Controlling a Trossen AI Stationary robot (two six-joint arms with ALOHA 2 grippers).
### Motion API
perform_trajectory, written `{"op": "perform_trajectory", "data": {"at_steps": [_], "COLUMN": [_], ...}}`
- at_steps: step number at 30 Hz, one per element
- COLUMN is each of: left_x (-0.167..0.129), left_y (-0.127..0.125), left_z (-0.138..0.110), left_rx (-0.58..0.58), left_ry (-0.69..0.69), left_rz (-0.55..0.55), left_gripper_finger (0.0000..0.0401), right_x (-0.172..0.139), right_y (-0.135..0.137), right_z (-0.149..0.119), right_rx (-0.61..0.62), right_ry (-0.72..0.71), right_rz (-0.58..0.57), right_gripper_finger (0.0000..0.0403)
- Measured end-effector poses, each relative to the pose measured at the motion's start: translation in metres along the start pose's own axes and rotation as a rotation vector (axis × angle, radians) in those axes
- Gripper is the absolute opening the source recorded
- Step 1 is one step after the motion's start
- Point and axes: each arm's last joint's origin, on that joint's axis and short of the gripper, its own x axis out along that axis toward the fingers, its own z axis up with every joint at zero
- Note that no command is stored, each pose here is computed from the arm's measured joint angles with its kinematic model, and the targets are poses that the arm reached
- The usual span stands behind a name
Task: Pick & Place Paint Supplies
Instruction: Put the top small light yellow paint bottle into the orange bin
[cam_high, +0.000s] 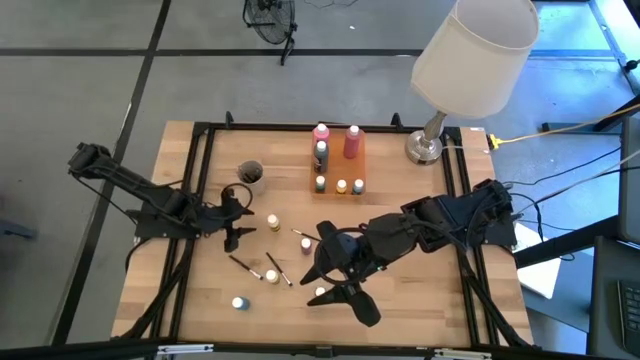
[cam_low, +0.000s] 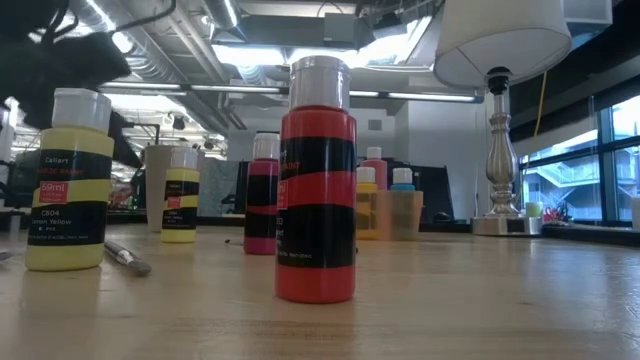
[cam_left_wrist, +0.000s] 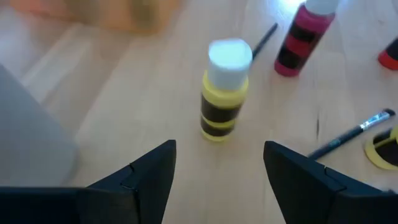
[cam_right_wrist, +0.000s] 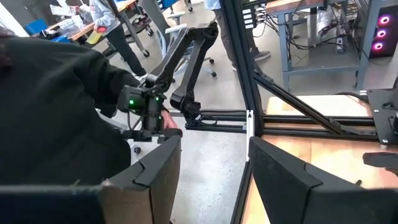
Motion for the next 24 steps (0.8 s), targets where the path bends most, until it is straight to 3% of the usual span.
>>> {"op": "perform_trajectory", "data": {"at_steps": [9, 17, 24], "left_x": [0.011, 0.017, 0.025], "left_y": [-0.001, 0.001, -0.003], "left_z": [-0.01, -0.021, -0.021], "left_rx": [-0.01, 0.042, 0.067], "left_ry": [-0.12, -0.084, -0.152], "left_rz": [-0.055, -0.047, -0.072], "left_gripper_finger": [0.024, 0.0239, 0.0239], "right_x": [0.0, -0.001, -0.001], "right_y": [-0.007, -0.01, -0.014], "right_z": [0.004, 0.007, 0.009], "right_rx": [0.006, 0.008, 0.015], "right_ry": [-0.018, -0.036, -0.049], "right_rz": [-0.01, -0.015, -0.02], "right_gripper_finger": [0.0195, 0.0195, 0.0195]}}
